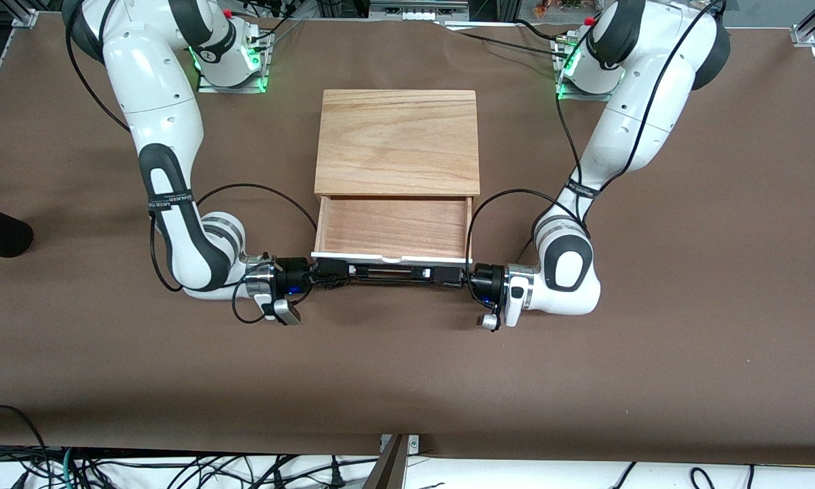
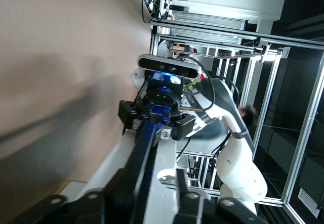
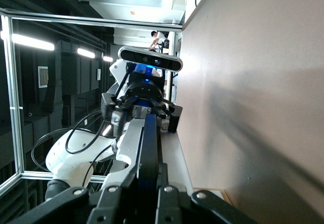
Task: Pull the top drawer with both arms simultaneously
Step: 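Pull the handle outward from the cabinet with both grippers together, then open the right gripper and the left gripper, releasing the handle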
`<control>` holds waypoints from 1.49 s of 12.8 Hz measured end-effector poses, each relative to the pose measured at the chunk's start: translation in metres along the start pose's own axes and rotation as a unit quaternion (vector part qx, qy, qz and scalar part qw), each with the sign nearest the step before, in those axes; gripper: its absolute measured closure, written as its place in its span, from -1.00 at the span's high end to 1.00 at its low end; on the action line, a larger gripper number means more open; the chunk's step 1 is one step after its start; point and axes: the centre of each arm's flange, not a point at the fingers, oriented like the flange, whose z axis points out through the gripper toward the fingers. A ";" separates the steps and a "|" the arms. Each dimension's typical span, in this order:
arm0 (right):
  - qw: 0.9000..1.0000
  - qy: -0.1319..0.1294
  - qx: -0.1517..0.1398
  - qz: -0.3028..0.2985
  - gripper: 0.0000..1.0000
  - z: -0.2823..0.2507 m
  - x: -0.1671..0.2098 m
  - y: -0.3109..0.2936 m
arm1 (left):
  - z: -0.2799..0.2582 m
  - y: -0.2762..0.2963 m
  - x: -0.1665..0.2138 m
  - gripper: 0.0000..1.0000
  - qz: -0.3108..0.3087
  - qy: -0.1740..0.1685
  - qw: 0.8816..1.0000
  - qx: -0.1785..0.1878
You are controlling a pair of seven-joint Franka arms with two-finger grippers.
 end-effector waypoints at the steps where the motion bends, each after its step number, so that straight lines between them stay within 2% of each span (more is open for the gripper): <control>1: 1.000 0.023 -0.010 0.004 -0.53 -0.010 0.009 0.000 | -0.001 0.003 0.001 0.33 0.000 -0.002 1.000 -0.003; 2: 0.998 0.055 -0.021 0.004 -0.31 -0.033 0.024 -0.002 | -0.001 0.005 -0.001 0.56 -0.003 -0.010 1.000 -0.010; 4: 0.996 0.081 -0.023 0.002 0.10 -0.068 0.039 -0.006 | 0.001 0.005 -0.002 0.96 -0.007 -0.016 1.000 -0.013; 6: 0.996 0.084 -0.023 0.002 0.57 -0.073 0.041 -0.006 | 0.002 0.004 -0.003 1.00 -0.009 -0.017 1.000 -0.012; 8: 0.996 0.082 -0.032 -0.001 0.99 -0.073 0.041 -0.006 | 0.000 0.000 -0.004 1.00 -0.003 -0.027 1.000 0.005; 13: 0.991 0.055 -0.121 -0.029 1.00 -0.122 0.064 -0.027 | -0.003 -0.013 -0.008 1.00 0.034 -0.029 0.999 0.012; 17: 0.987 0.059 -0.146 0.016 1.00 -0.126 0.079 -0.048 | -0.018 -0.021 -0.003 1.00 0.046 -0.021 0.998 0.024; 19: 0.983 0.067 -0.164 0.055 1.00 -0.123 0.080 -0.048 | -0.041 -0.017 0.006 1.00 0.070 -0.024 0.995 0.062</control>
